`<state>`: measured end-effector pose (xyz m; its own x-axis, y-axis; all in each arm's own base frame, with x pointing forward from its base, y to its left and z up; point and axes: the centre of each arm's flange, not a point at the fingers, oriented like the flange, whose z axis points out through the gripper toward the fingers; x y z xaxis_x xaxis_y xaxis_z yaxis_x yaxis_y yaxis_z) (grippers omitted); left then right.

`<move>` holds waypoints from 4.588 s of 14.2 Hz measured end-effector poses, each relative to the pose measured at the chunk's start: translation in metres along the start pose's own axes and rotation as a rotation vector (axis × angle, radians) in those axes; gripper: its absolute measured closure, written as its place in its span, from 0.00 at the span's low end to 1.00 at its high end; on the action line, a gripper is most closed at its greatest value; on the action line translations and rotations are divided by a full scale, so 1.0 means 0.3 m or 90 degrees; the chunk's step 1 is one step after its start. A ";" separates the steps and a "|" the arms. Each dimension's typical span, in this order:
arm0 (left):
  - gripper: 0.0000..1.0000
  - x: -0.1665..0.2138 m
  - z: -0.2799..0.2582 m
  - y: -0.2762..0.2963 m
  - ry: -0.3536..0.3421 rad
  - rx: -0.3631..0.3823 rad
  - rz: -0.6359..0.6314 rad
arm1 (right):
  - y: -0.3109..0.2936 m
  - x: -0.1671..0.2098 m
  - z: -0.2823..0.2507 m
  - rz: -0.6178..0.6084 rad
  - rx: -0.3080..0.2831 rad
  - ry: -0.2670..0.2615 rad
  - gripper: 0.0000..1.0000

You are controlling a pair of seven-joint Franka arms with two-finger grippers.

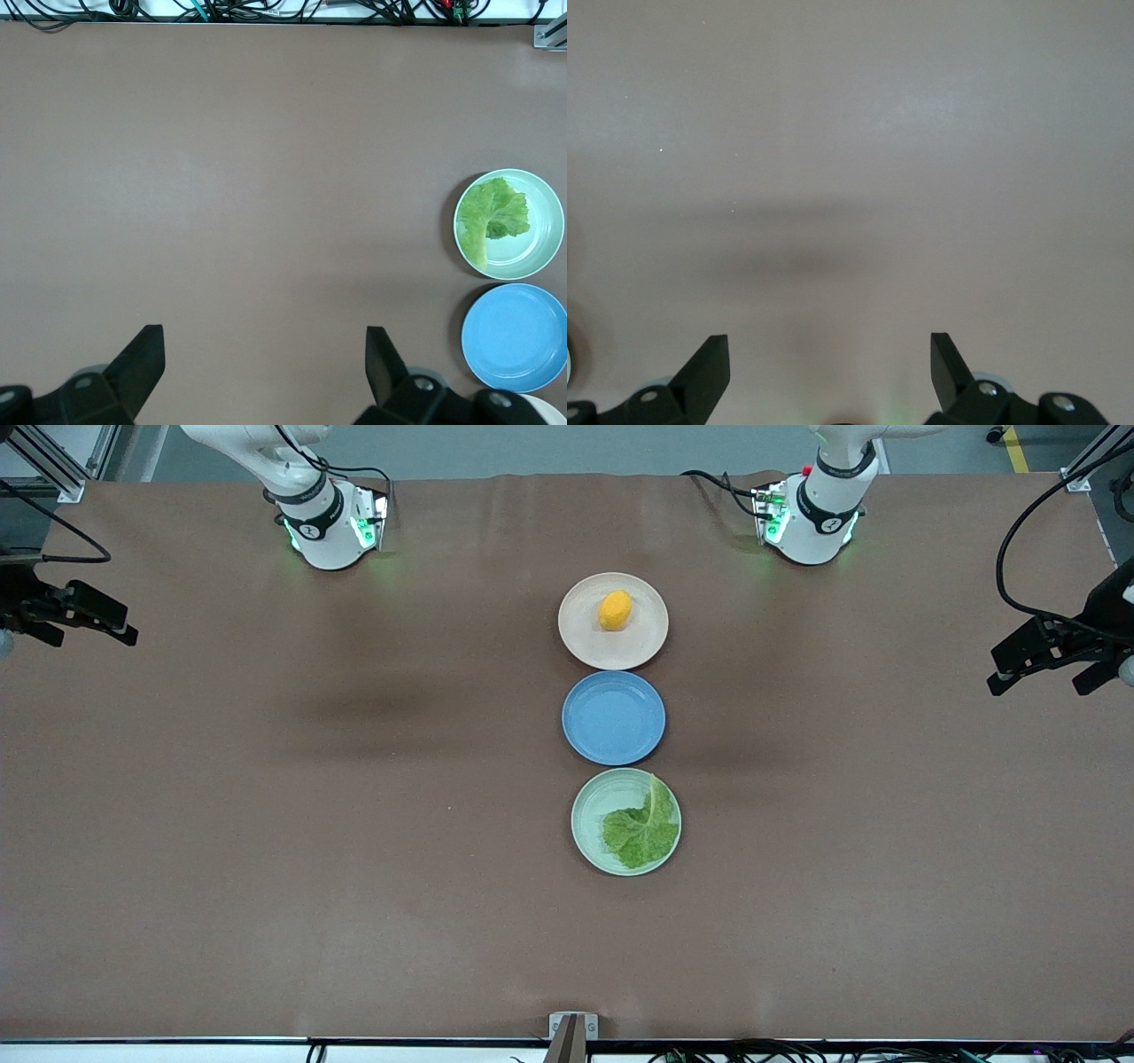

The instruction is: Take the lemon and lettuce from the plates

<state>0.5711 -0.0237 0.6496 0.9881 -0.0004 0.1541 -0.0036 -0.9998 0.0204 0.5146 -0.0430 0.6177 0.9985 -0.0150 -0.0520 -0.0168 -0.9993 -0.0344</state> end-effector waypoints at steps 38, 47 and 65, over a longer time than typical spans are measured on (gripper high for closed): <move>0.00 -0.027 1.250 1.202 -0.059 -0.083 -0.672 | -0.239 0.080 0.169 0.087 -0.018 -0.076 0.00; 0.00 -0.075 1.473 1.235 -0.064 -0.056 -0.732 | -0.939 -0.121 0.355 0.253 -0.025 -0.088 0.00; 0.75 -0.094 1.552 1.228 -0.073 -0.038 -0.732 | -2.088 -0.928 1.373 0.371 -0.004 0.023 0.00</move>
<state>0.6137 -0.4017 0.1928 0.4210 0.9039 -0.0758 0.9022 -0.4086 0.1381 0.2259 0.6015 0.2426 0.8261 -0.5629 -0.0266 -0.5632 -0.8263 -0.0037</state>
